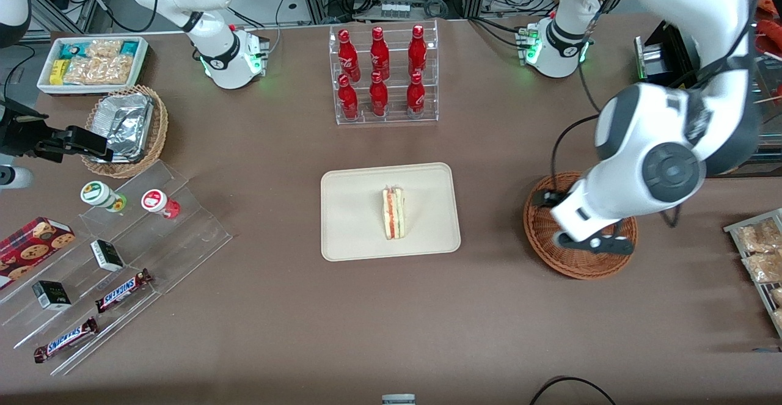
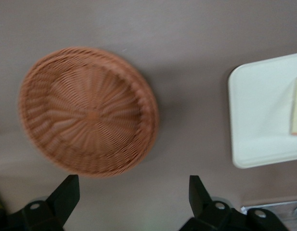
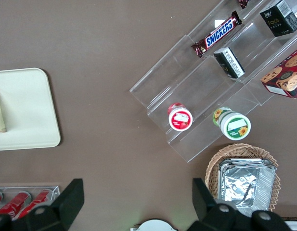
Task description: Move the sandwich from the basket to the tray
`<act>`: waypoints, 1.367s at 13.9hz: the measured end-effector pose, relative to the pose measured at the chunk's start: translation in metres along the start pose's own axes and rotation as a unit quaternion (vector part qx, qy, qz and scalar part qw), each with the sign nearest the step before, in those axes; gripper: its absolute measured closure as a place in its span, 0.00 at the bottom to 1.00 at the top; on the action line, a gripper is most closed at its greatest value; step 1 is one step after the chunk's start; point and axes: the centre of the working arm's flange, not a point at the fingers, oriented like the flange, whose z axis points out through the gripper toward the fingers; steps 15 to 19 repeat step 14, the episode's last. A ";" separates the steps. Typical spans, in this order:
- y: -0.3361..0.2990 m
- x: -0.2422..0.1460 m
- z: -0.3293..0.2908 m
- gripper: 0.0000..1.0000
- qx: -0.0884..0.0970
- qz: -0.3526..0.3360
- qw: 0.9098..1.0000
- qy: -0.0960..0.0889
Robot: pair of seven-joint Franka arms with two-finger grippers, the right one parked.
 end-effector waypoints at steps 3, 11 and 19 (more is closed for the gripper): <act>-0.023 -0.021 -0.023 0.00 0.011 -0.014 1.000 -0.007; -0.090 -0.078 -0.074 0.00 0.002 -0.033 0.999 -0.026; -0.106 -0.097 -0.083 0.00 -0.002 -0.036 0.999 -0.023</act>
